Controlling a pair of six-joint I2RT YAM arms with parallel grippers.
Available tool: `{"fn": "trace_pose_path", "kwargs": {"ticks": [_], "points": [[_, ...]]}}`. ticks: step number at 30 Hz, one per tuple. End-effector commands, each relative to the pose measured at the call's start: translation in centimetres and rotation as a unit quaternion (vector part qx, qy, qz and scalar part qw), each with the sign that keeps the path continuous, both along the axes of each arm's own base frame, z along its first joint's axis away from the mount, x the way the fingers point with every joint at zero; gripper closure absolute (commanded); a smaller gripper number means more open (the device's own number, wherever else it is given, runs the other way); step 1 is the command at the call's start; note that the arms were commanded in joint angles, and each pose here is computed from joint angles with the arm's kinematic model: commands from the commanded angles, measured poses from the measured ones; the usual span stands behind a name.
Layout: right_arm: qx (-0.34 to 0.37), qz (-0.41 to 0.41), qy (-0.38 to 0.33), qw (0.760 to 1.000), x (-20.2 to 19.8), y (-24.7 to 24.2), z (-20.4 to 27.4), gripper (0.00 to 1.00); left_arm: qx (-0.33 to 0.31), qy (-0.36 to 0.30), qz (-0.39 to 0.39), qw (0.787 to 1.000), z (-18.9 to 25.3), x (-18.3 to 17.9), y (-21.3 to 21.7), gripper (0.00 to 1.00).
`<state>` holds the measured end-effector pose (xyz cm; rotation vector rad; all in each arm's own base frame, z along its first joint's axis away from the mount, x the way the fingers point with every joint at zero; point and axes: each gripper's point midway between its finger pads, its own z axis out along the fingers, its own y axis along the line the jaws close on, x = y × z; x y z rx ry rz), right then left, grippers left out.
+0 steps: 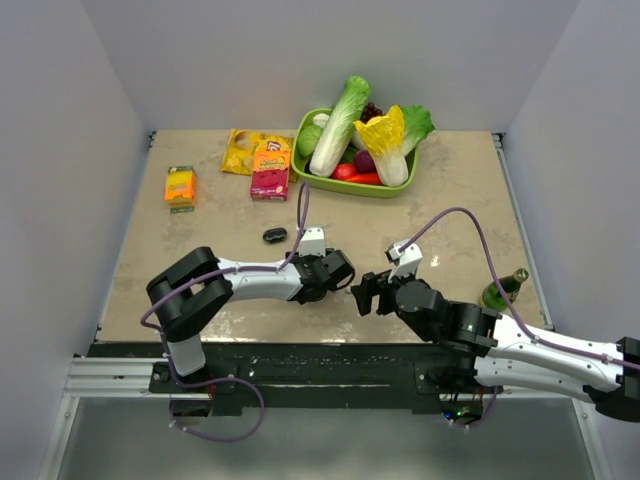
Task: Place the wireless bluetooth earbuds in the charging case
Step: Pick up the charging case at the center of the board.
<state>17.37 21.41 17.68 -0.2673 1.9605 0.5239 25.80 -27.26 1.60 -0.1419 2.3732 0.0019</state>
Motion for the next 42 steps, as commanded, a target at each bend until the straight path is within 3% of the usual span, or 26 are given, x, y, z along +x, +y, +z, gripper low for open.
{"fn": "trace_pose_path", "kwargs": {"ticks": [1,14,19,23,26,27,29,31,35,36,40,41,42], "points": [[0.014,-0.007,-0.009,1.0,0.3,0.0,0.6,0.19,0.016,0.05,0.019,0.998,-2.5,-2.2,0.8,0.29],[0.017,-0.004,-0.009,1.0,0.2,0.0,0.6,0.19,0.013,0.066,0.022,0.998,-3.3,-3.6,0.5,0.29],[0.019,-0.005,-0.01,1.0,0.2,-0.1,0.6,0.19,0.007,0.067,0.017,0.998,-3.4,-3.6,0.3,0.34],[0.018,-0.007,-0.009,1.0,0.1,-0.2,0.6,0.19,0.002,0.066,0.013,0.998,-3.5,-3.7,0.2,0.46],[0.021,-0.007,-0.008,1.0,0.1,-0.3,0.8,0.19,-0.001,0.066,0.009,0.998,-3.6,-3.7,0.1,0.61],[0.022,-0.007,-0.009,1.0,0.1,-0.3,0.9,0.19,-0.005,0.063,0.006,0.998,-3.4,-3.7,0.0,0.72],[0.024,-0.008,-0.009,1.0,0.1,-0.4,1.3,0.19,-0.014,0.057,0.001,0.998,-3.2,-3.5,-0.2,0.84],[0.032,-0.008,-0.012,0.999,0.0,-0.5,2.2,0.19,-0.032,0.031,-0.008,0.999,-1.7,-2.7,-0.7,0.97],[0.043,-0.012,-0.026,0.999,0.2,-0.8,4.4,0.19,-0.041,-0.048,-0.059,0.996,2.9,-1.1,-0.8,1.0],[0.041,-0.011,-0.031,0.999,0.3,-0.8,4.7,0.19,-0.042,-0.078,-0.101,0.991,5.4,-0.7,-1.0,1.0],[0.052,-0.007,-0.042,0.998,0.5,-0.3,6.8,0.2,-0.116,-0.204,-0.206,0.95,12.5,-0.4,-2.9,1.0],[0.053,-0.006,-0.042,0.998,0.5,0.0,7.0,0.2,-0.1,-0.212,-0.233,0.944,11.9,-1.0,-2.1,1.0],[0.055,0.012,-0.043,0.997,0.3,0.5,7.3,0.2,-0.136,-0.259,-0.243,0.925,15.0,-1.1,-2.3,1.0]]}}
